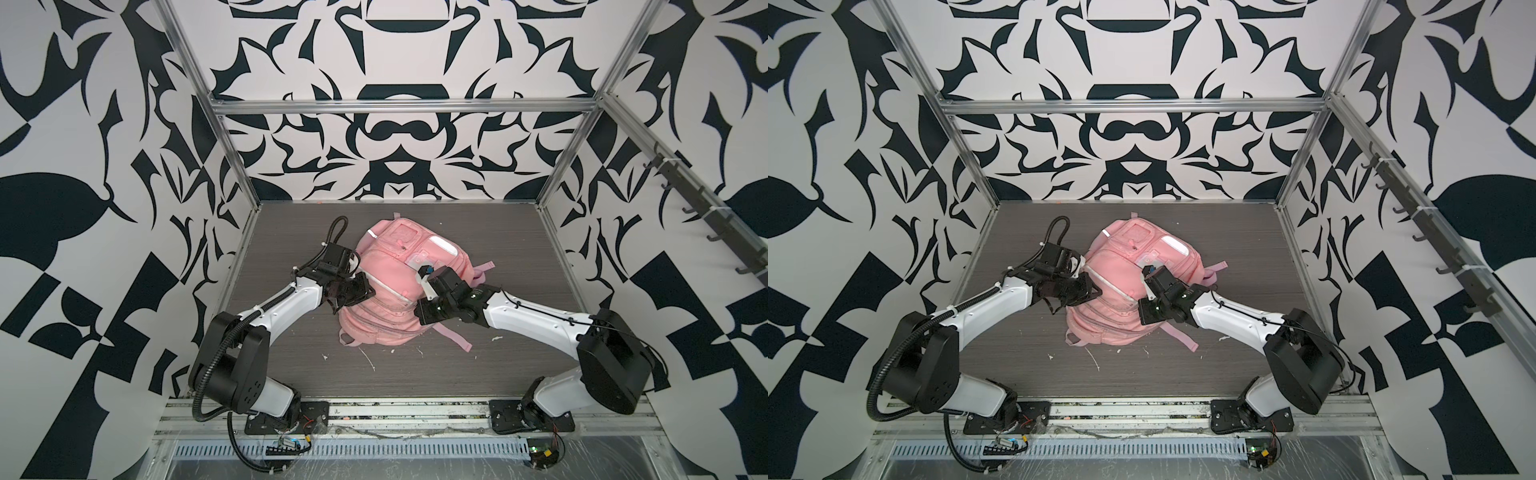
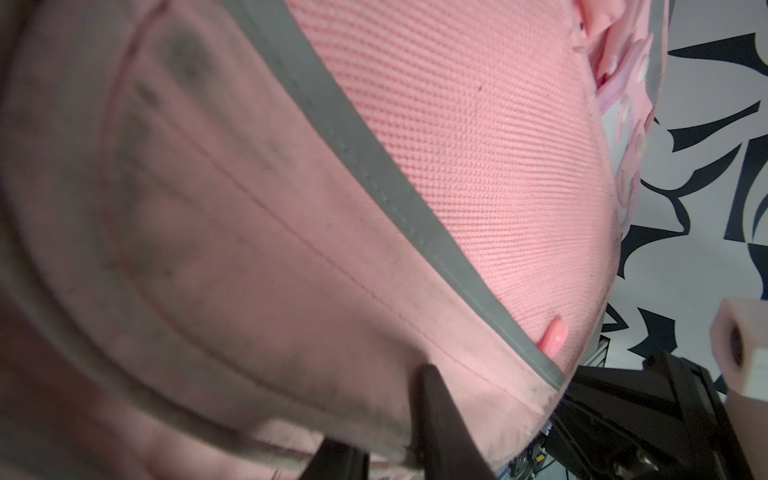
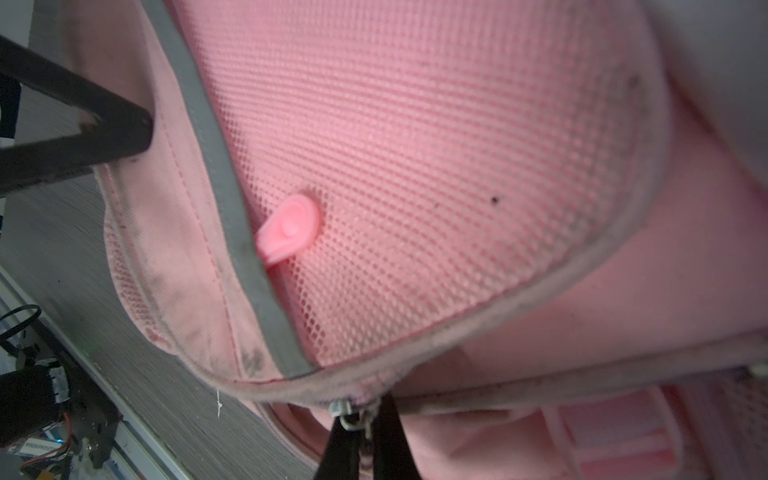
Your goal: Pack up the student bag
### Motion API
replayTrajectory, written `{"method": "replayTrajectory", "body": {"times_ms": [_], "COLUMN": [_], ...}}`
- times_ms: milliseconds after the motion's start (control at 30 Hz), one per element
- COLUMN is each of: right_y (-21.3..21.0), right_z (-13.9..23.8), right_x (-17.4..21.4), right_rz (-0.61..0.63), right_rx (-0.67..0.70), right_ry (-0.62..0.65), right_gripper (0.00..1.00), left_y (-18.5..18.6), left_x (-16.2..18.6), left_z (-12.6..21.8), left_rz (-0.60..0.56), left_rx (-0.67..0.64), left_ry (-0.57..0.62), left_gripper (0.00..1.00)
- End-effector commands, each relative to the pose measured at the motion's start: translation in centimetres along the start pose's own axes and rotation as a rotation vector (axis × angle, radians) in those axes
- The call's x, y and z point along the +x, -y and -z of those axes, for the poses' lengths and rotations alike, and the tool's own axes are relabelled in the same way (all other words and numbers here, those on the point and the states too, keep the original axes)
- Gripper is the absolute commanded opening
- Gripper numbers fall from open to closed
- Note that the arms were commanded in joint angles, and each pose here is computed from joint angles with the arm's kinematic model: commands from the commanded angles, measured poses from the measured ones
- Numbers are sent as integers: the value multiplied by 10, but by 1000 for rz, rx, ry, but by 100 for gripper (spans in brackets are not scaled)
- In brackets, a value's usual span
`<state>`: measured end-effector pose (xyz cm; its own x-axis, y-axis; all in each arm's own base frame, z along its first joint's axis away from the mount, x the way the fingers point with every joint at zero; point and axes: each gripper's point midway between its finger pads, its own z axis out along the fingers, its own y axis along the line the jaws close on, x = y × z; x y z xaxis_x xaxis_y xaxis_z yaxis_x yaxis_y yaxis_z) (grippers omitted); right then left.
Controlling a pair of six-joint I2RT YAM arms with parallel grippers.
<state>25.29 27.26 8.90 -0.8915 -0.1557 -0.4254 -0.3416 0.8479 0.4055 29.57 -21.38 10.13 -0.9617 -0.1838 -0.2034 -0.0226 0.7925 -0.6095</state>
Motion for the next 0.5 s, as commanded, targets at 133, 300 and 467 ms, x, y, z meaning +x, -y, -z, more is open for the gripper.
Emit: {"method": "replayTrajectory", "body": {"times_ms": [133, 300, 467], "right_y": [29, 35, 42], "right_z": [1, -3, -5], "right_x": [-23, -33, -50], "right_rz": [-54, -79, -91], "right_rx": [89, 83, 80], "right_ry": [56, 66, 74], "right_gripper": [0, 0, 0], "left_y": [-20, -17, -12], "left_x": [-9, -26, -53], "left_z": [-6, -21, -41], "left_rz": [23, 20, 20], "left_rx": [-62, -64, -76], "left_ry": [32, 36, 45], "left_gripper": [24, 24, 24]}}
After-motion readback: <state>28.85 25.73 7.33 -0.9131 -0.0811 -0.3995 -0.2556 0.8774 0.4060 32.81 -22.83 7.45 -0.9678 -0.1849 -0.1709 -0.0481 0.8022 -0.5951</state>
